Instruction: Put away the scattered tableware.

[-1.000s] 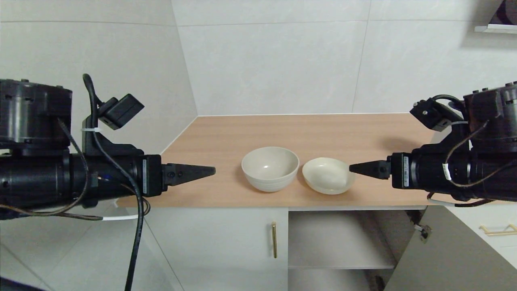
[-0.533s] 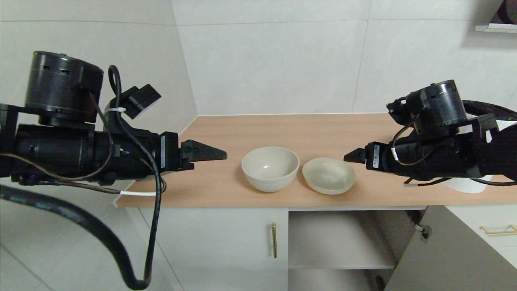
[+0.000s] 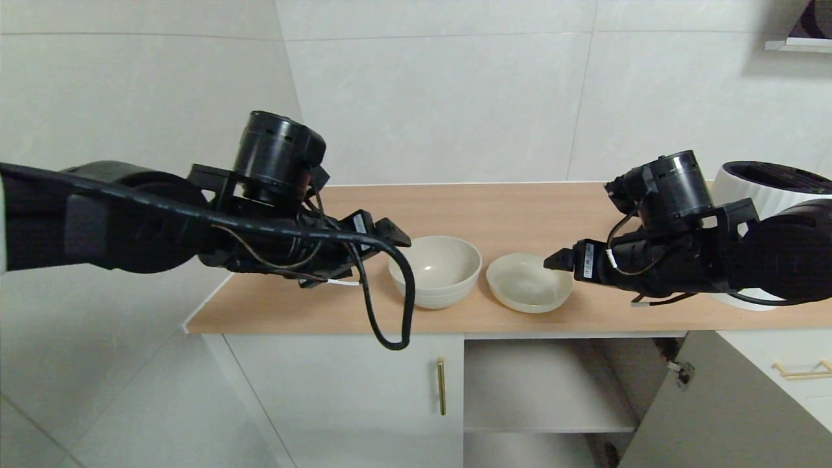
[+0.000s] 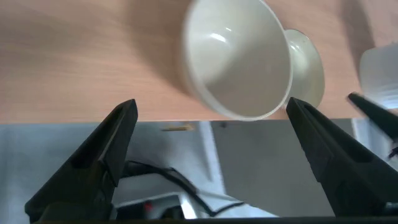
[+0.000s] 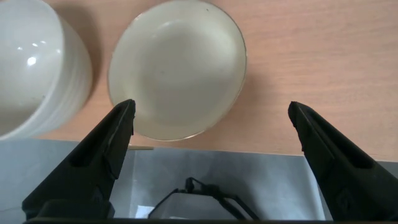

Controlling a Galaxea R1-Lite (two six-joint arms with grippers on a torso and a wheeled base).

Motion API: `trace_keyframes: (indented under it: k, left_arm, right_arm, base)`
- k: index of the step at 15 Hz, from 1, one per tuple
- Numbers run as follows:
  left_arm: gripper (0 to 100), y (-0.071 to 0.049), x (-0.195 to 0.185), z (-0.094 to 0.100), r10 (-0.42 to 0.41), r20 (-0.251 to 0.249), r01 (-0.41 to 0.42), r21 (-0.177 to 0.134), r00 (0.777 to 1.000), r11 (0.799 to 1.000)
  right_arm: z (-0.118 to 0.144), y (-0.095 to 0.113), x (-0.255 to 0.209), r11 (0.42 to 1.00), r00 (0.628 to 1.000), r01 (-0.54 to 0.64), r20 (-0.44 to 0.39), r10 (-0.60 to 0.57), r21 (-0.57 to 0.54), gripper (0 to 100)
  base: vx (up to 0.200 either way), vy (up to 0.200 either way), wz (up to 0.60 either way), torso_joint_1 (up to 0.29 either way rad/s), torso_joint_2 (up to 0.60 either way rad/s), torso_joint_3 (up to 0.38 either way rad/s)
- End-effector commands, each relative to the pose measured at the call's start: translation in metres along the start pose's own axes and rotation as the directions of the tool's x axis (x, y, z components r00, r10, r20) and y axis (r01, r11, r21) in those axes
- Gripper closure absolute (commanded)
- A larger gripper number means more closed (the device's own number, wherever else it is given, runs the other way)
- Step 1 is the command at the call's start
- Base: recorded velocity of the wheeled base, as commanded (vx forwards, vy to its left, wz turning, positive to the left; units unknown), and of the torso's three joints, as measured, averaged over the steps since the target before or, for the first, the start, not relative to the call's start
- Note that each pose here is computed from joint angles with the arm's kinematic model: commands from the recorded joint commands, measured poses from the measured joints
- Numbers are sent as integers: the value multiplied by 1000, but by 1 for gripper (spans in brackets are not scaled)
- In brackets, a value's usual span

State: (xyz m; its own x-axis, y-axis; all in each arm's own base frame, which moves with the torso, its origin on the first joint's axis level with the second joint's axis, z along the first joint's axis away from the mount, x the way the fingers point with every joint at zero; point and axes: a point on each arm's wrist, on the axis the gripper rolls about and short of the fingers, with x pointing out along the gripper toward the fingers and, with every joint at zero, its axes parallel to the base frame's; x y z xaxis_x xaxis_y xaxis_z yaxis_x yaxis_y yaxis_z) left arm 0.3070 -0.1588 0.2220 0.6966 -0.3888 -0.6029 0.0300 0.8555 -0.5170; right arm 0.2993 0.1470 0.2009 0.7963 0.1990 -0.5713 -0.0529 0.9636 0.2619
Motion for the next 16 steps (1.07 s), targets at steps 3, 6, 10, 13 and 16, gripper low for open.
trace_keyframes:
  k: [3,6,10,13,16]
  left_arm:
    - [0,-2,38,-4,29,-44,-31,-43,999,999]
    - [0,5,64,-5,57,-60,-62,-89,997,994]
    - [0,15,75,6,78,-43,-84,-154,996,984]
    - [0,18,76,7,84,-42,-89,-158,996,983]
    - [0,20,82,4,92,-53,-99,-158,994,982]
  right_arm:
    - [-4,-1,3,1000,1000,17,-10,-17,-4,0]
    - [-4,-1,4,1000,1000,23,-8,-23,-4,0]
    - [-6,-2,7,1000,999,28,-18,-28,-6,0]
    - [-6,-2,7,1000,999,28,-19,-29,-7,0]
    - [-7,-2,7,1000,999,28,-21,-28,-7,0]
  base:
    - [0,0,0,0,0,0]
    - [0,0,0,0,0,0]
    - [0,0,0,0,0,0]
    - [0,0,0,0,0,0]
    - [0,0,0,0,0,0]
